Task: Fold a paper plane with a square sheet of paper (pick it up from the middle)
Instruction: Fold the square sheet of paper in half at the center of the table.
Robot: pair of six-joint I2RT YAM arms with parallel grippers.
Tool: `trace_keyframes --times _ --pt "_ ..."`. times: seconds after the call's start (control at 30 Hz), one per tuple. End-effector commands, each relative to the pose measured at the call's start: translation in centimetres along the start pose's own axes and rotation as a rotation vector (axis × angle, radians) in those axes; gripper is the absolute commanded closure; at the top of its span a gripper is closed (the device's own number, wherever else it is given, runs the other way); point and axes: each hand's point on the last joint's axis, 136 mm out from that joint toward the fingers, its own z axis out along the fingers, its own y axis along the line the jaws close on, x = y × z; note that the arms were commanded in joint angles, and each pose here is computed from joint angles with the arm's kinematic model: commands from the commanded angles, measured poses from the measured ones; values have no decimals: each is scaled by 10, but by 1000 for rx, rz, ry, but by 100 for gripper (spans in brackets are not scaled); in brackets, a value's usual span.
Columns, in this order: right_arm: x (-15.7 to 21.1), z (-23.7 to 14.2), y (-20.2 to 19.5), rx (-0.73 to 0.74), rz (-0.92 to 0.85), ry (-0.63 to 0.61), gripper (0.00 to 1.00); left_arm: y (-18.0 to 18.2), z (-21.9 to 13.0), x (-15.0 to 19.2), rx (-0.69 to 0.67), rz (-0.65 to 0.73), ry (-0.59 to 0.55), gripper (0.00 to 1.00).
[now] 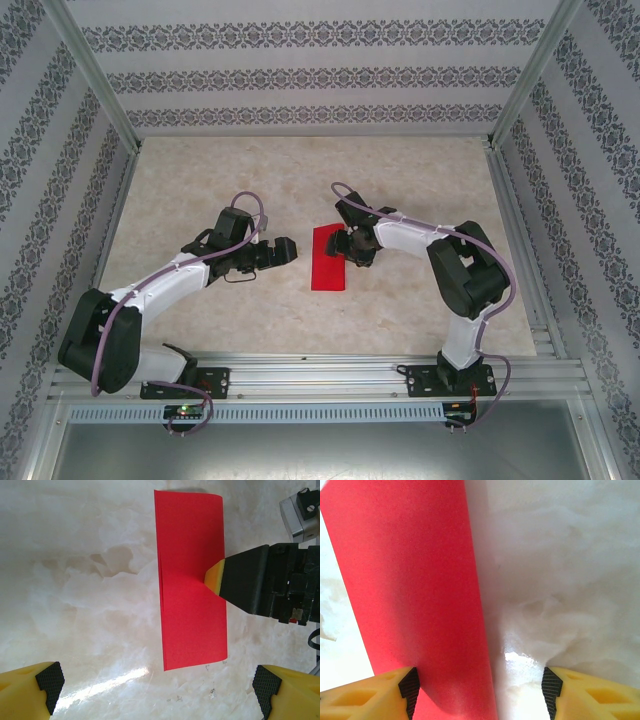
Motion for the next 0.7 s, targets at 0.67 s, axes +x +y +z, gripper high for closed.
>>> trace_keyframes --times 0.67 --pt "19 24 -24 121 14 96 29 -12 1 -9 32 10 -13 0"
